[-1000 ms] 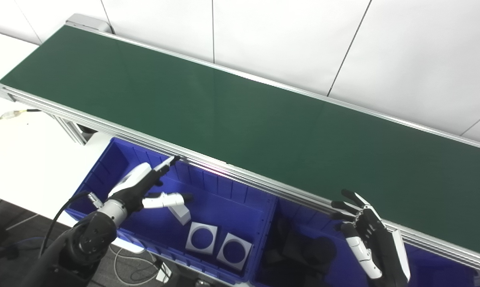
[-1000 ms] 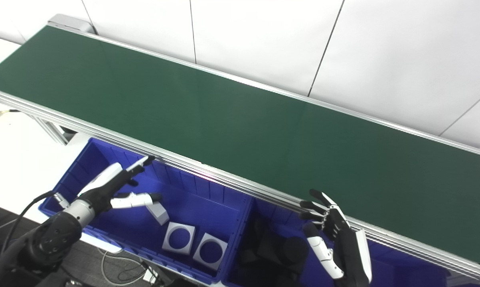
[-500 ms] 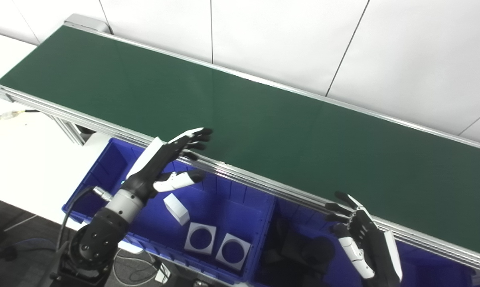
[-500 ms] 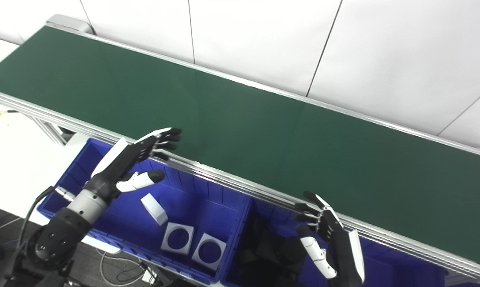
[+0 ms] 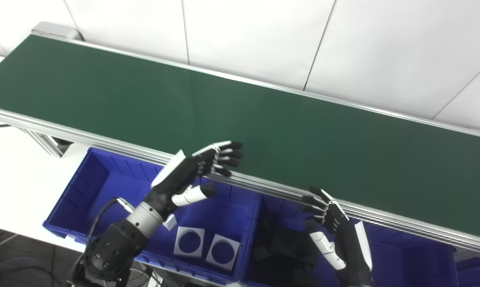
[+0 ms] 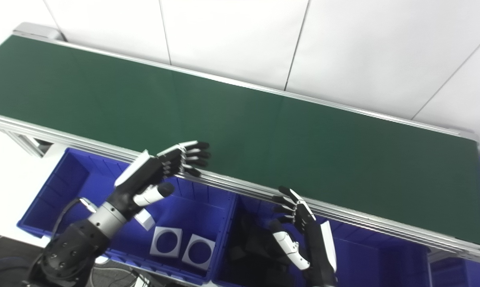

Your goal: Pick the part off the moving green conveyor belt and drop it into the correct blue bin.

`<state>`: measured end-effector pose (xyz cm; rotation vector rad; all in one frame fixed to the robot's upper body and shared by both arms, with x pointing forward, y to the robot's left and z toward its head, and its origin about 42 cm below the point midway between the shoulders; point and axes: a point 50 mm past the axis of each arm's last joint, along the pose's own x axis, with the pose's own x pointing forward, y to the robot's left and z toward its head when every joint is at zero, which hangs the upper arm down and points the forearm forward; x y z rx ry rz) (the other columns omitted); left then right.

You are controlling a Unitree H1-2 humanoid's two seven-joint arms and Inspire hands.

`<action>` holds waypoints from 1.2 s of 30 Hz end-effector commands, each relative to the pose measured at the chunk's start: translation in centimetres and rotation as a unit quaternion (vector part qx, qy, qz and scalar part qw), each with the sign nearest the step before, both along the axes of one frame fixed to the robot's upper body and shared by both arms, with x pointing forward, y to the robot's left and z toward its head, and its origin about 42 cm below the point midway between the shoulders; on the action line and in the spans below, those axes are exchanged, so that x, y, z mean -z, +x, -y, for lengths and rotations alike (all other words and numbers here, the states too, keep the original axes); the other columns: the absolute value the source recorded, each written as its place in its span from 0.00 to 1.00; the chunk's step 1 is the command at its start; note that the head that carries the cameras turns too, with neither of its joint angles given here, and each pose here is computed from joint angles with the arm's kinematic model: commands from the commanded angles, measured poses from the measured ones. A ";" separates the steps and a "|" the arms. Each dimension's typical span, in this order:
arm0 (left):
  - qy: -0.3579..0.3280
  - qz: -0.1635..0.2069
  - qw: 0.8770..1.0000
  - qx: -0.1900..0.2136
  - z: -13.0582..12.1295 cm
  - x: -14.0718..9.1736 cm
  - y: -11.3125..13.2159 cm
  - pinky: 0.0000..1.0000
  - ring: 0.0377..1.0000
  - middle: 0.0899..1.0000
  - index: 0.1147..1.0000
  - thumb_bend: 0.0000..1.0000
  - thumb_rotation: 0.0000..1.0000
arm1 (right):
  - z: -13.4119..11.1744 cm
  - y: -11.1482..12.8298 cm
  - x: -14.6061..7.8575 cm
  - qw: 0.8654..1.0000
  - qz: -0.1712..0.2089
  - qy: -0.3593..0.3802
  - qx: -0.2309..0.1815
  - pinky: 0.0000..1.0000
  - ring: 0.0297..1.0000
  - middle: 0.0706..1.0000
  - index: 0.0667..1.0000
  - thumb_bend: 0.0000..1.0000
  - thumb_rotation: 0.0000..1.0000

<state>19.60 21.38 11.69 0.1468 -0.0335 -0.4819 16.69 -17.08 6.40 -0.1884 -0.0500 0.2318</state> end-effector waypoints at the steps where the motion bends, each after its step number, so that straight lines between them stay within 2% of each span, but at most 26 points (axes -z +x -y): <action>1: -0.018 0.026 0.999 0.020 0.2 -0.5 1.1 0.69 0.76 0.80 0.83 0.87 0.89 | -1.0 0.0 -0.8 0.999 0.040 0.016 0.003 0.63 0.72 0.78 0.85 0.59 0.71; 8: -0.044 -0.007 0.998 0.045 0.4 1.7 2.1 0.69 0.76 0.81 0.82 0.85 0.86 | -2.9 -0.3 0.0 0.999 0.036 0.014 0.009 0.66 0.75 0.80 0.87 0.58 0.72; 10: -0.052 -0.008 0.997 0.048 0.5 2.2 2.2 0.69 0.75 0.80 0.82 0.81 0.85 | -3.3 -0.3 0.2 0.999 0.032 0.007 0.011 0.67 0.75 0.79 0.87 0.58 0.73; 17: -0.067 -0.015 0.997 0.030 0.4 3.9 1.6 0.70 0.76 0.80 0.82 0.74 0.84 | -3.6 0.0 0.3 1.000 0.029 0.002 0.003 0.67 0.75 0.79 0.87 0.59 0.74; 21: -0.071 -0.025 0.997 0.019 0.3 4.2 1.5 0.69 0.75 0.80 0.83 0.74 0.82 | -3.2 0.1 0.1 1.000 0.028 0.001 -0.001 0.67 0.74 0.79 0.87 0.59 0.74; 25: -0.070 -0.019 0.997 0.017 0.1 4.2 1.4 0.67 0.74 0.80 0.82 0.75 0.83 | -3.0 0.1 -0.1 1.000 0.030 0.002 -0.001 0.66 0.73 0.78 0.87 0.58 0.73; 32: -0.069 -0.016 0.997 0.005 -0.4 3.8 0.7 0.71 0.77 0.80 0.81 0.77 0.79 | -2.6 0.0 -0.4 0.999 0.036 0.000 0.001 0.65 0.72 0.78 0.87 0.59 0.76; 36: -0.058 -0.018 0.998 -0.009 -0.9 3.7 -0.1 0.70 0.77 0.79 0.79 0.81 0.77 | -2.3 -0.1 -0.7 0.999 0.035 0.007 0.003 0.65 0.72 0.78 0.87 0.58 0.76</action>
